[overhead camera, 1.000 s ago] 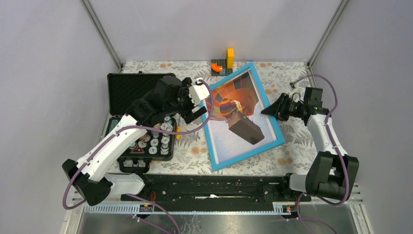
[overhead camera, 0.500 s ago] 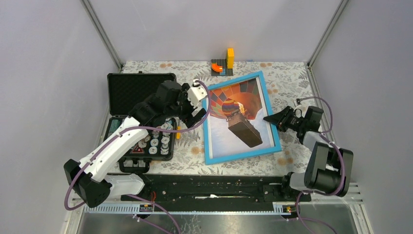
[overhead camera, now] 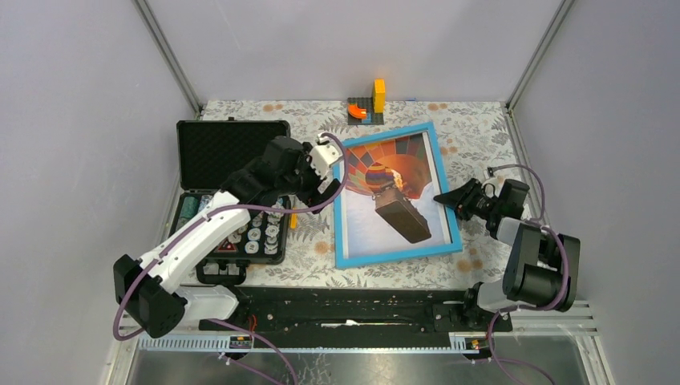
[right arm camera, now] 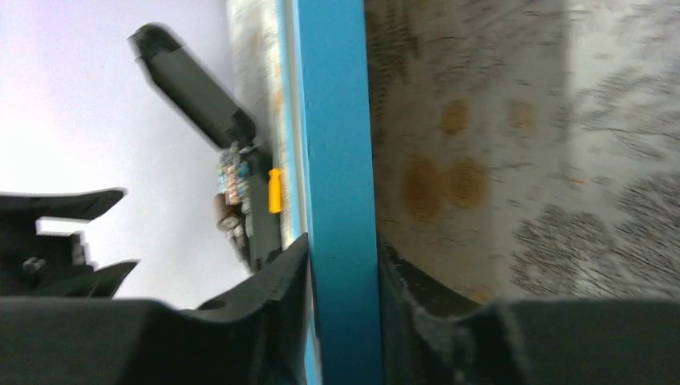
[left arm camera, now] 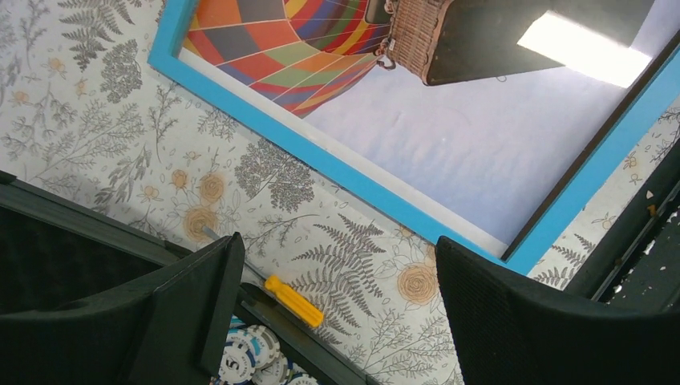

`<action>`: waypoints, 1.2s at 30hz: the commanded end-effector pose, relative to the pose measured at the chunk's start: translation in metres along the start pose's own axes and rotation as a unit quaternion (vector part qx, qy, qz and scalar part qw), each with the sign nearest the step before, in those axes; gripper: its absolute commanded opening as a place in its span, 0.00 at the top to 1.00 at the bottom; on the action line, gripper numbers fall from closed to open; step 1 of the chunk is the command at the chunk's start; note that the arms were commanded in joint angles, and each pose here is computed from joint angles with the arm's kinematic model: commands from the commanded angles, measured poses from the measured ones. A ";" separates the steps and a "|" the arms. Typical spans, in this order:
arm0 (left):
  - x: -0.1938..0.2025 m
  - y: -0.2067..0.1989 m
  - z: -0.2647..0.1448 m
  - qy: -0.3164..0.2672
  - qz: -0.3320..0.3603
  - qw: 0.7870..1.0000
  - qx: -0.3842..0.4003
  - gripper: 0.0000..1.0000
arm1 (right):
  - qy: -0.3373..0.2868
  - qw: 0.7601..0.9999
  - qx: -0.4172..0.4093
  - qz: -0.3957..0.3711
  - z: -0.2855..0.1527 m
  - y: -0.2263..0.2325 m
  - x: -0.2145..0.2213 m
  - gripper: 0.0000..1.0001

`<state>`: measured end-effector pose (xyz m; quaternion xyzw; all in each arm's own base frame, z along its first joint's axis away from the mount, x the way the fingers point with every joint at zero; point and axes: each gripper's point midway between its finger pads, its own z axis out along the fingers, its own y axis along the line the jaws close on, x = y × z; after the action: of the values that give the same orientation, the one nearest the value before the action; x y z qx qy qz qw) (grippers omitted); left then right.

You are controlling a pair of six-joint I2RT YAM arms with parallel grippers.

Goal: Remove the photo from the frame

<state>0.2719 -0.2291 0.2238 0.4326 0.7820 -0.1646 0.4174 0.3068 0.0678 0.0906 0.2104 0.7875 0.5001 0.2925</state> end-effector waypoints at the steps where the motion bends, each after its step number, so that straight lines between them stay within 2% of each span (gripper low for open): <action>1: -0.014 0.003 0.008 -0.033 -0.015 0.999 0.002 0.08 | -0.037 0.995 0.092 0.009 -0.011 -0.027 0.004 0.47; 2: -0.013 0.004 0.009 -0.032 -0.016 0.999 0.002 0.08 | -0.039 0.994 0.101 0.008 -0.013 -0.028 0.005 0.37; 4: -0.010 0.005 0.012 -0.028 -0.020 0.999 0.003 0.08 | -0.042 0.992 0.122 0.007 -0.016 -0.031 0.005 0.25; 6: -0.009 0.007 0.015 -0.027 -0.024 0.999 0.003 0.08 | -0.043 0.988 0.151 0.012 -0.020 -0.038 0.005 0.09; 8: -0.008 0.010 0.017 -0.026 -0.029 0.999 0.001 0.08 | -0.047 0.984 0.172 0.009 -0.024 -0.040 0.000 0.01; 12: -0.006 0.014 0.023 -0.023 -0.051 0.998 -0.006 0.07 | -0.052 0.973 0.225 0.012 -0.035 -0.041 -0.010 0.00; 14: -0.003 0.016 0.028 -0.022 -0.068 0.997 -0.010 0.07 | -0.068 0.957 0.282 0.017 -0.046 -0.048 -0.023 0.00; 17: 0.000 0.016 0.038 -0.022 -0.099 0.995 -0.012 0.07 | -0.064 0.942 0.328 -0.023 -0.059 -0.044 -0.046 0.00; 20: 0.005 0.017 0.051 -0.011 -0.123 0.992 -0.012 0.07 | -0.059 0.943 0.315 -0.088 -0.058 -0.031 -0.066 0.00; 22: 0.007 0.019 0.060 -0.011 -0.138 0.990 -0.016 0.07 | -0.028 0.954 0.273 -0.121 -0.047 -0.019 -0.068 0.02; 25: 0.010 0.025 0.072 -0.018 -0.185 0.982 -0.038 0.07 | 0.035 0.953 0.257 -0.155 -0.037 -0.019 -0.062 0.03; 27: 0.019 0.034 0.082 -0.005 -0.233 0.970 -0.072 0.08 | 0.071 0.943 0.271 -0.180 -0.032 -0.028 -0.058 0.04; 31: 0.040 0.039 0.101 0.026 -0.270 0.958 -0.097 0.12 | 0.126 0.918 0.299 -0.227 -0.020 -0.047 -0.046 0.10; 34: 0.051 0.040 0.110 0.027 -0.281 0.954 -0.104 0.15 | 0.151 0.899 0.324 -0.252 -0.009 -0.056 -0.043 0.26; 36: 0.056 0.041 0.115 0.030 -0.289 0.950 -0.111 0.18 | 0.158 0.892 0.339 -0.255 -0.004 -0.061 -0.043 0.27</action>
<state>0.3303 -0.2455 0.1111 0.1939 0.9030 -0.1764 0.3404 0.3237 0.0181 0.0501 0.0552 0.9601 0.1897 0.1979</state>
